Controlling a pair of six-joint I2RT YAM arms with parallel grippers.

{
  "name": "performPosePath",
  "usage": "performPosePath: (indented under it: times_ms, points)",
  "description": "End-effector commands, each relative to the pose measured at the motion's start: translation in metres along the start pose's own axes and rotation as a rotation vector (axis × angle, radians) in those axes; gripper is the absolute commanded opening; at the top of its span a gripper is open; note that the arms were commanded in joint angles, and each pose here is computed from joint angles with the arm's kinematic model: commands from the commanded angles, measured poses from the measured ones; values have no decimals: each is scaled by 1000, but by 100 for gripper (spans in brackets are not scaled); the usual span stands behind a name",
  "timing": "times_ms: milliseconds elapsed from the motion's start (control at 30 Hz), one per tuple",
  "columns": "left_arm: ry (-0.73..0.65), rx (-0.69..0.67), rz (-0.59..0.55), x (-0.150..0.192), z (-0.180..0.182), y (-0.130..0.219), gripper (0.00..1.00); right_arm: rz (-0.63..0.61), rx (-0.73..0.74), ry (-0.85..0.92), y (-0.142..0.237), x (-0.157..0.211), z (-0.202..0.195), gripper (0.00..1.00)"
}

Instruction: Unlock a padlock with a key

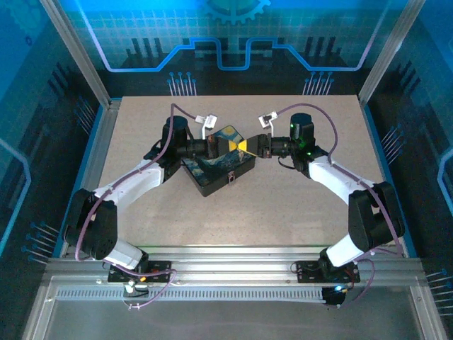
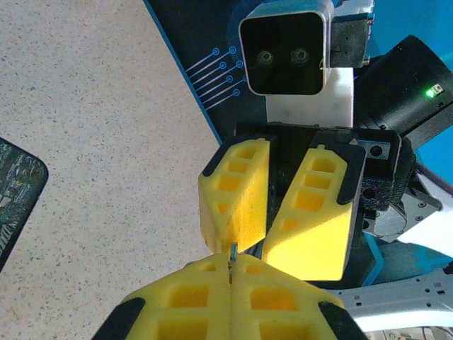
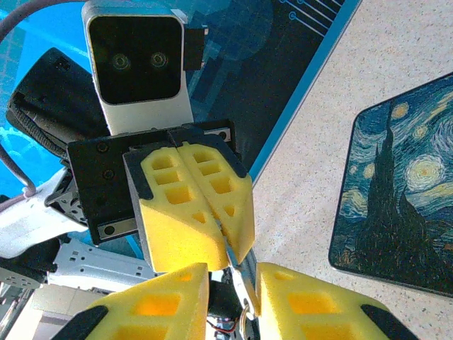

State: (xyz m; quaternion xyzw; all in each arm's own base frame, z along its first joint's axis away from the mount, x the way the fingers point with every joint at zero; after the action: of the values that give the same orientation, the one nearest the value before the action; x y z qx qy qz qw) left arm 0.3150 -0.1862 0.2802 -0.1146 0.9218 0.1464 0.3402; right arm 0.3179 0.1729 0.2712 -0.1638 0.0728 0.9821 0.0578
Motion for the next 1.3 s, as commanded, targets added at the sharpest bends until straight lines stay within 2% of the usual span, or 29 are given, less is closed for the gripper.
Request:
performPosePath:
  times_ms: [0,167,500,700,767,833,867,933,1067,1167,1267]
  points:
    - [-2,5,-29,-2,2,6,0,39,-35,16,-8,3,3,24]
    - [6,17,-24,-2,3,4,0,44,-38,22,-11,3,3,22]
    - [10,12,-24,1,5,5,0,44,-48,47,-12,4,5,5]
    - [19,5,-19,2,8,5,0,34,-39,51,-11,3,5,0]
    - [34,-14,-21,2,12,6,7,28,-22,48,-10,3,2,0]
    - [51,-48,-27,3,16,10,32,25,13,44,-7,4,-1,0]
    - [54,-62,-28,3,17,12,39,26,35,45,-6,4,-2,0]
    - [64,-109,-26,3,19,17,49,33,99,37,0,7,-7,0]
    - [97,-269,12,6,23,25,54,27,184,23,16,9,-19,0]
    - [153,-485,67,20,27,26,55,9,249,-13,31,10,-30,0]
    - [160,-740,128,46,15,20,57,-8,323,-49,45,14,-39,0]
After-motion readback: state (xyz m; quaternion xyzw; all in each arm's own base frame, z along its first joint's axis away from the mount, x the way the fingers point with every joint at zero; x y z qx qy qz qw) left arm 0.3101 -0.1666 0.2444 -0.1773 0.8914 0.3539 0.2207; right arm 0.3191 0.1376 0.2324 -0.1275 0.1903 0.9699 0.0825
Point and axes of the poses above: each hand's point on the last joint's axis, 136 mm out from that joint toward the fingers, its own y axis back along the fingers, its own z axis along the line the jaws close on, x = y × z, the point moved 10 cm from there along y, back along the fingers, and after that the axes turned 10 degrees about -y, right-handed, at the moved point
